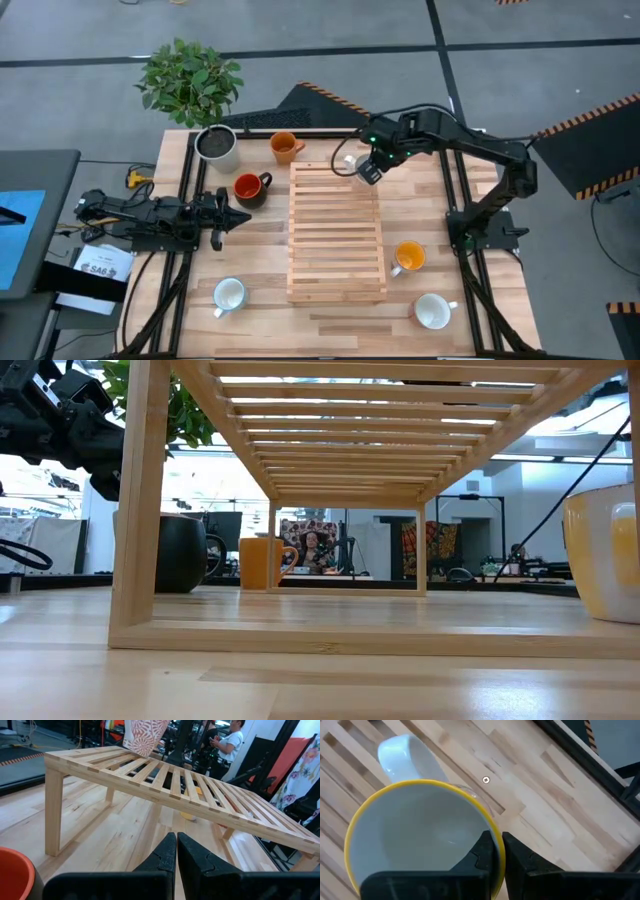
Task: Place coffee mugs
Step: Put the white yellow mug on the shelf
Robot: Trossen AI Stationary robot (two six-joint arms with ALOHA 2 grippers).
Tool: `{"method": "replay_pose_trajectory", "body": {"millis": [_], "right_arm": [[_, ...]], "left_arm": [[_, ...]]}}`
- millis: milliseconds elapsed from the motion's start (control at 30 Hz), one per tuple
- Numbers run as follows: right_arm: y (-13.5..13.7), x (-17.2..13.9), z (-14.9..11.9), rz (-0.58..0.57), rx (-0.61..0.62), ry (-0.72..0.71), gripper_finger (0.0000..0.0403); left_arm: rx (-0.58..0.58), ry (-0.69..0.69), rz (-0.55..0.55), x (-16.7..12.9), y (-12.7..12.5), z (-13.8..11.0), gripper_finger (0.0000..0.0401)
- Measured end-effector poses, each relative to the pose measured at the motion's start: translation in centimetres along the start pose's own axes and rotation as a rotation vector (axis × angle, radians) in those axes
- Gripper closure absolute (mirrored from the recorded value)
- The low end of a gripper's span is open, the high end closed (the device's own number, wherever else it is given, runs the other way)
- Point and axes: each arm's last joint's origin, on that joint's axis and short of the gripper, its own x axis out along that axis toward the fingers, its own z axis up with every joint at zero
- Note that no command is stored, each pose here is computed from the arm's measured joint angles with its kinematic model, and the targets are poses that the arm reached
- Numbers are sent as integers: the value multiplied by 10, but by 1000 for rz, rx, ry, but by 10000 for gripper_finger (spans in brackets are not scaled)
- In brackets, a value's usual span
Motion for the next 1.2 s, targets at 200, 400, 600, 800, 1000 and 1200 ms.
{"method": "replay_pose_trajectory", "body": {"millis": [200, 400, 600, 800, 1000, 1200], "right_arm": [[-1, 0, 1, 3, 2, 0, 342], [-1, 0, 2, 9, 4, -12, 331], [1, 0, 3, 71, -27, 4, 329], [2, 0, 6, 79, -21, -29, 308], [3, -1, 11, 100, -8, -78, 248], [2, -1, 15, 106, -8, -109, 199]], "left_arm": [[0, 0, 1, 0, 0, 0, 401], [0, 0, 0, 0, 0, 0, 401], [0, -1, 0, 0, 0, 0, 401], [0, -1, 0, 0, 0, 0, 401], [0, 0, 0, 0, 0, 0, 401], [0, 0, 0, 0, 0, 0, 401]]}}
